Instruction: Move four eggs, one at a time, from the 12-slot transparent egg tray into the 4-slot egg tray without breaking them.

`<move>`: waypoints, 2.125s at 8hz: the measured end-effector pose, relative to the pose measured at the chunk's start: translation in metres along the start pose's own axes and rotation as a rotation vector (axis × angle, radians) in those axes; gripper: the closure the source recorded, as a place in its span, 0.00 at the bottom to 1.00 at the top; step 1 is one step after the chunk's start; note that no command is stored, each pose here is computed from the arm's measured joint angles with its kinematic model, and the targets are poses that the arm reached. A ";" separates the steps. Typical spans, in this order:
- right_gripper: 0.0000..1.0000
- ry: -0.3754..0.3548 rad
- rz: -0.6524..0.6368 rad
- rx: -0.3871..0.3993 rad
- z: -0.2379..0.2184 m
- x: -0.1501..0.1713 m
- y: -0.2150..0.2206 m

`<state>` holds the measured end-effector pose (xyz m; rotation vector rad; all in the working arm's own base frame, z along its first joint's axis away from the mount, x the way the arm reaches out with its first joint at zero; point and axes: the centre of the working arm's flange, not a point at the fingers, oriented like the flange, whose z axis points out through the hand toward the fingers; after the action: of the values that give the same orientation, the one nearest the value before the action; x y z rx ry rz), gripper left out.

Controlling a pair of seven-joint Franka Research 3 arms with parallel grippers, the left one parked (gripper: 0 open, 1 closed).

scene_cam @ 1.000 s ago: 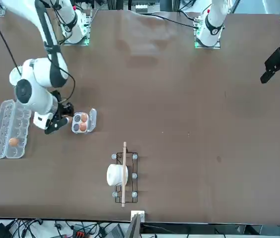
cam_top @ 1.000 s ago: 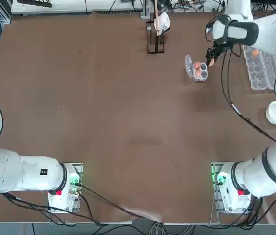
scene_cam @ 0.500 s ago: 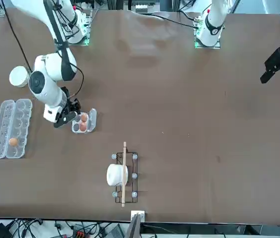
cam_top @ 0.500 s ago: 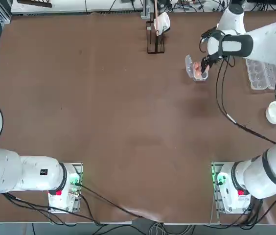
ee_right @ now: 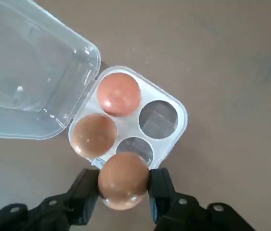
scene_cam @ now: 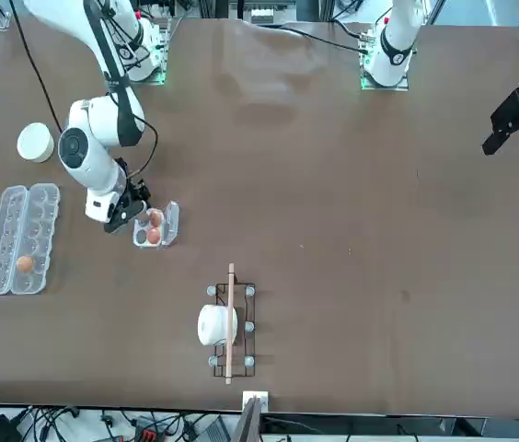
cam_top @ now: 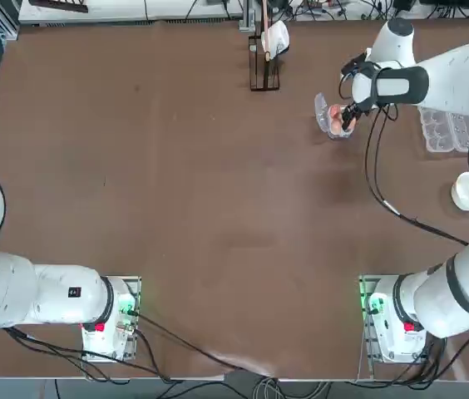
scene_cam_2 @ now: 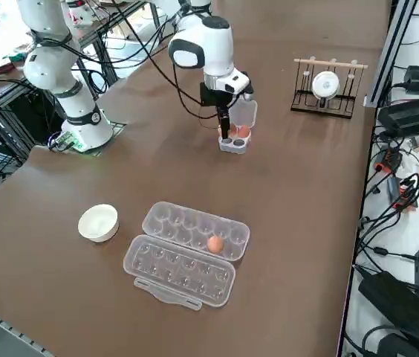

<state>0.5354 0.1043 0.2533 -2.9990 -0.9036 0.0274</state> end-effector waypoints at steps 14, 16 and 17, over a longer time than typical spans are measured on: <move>0.00 -0.020 -0.047 0.005 0.011 -0.005 0.005; 0.00 -0.026 -0.044 0.009 0.006 -0.004 0.007; 0.00 -0.042 -0.038 0.021 -0.002 -0.003 0.011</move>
<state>0.5391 0.0938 0.2556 -2.9718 -0.9583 0.0992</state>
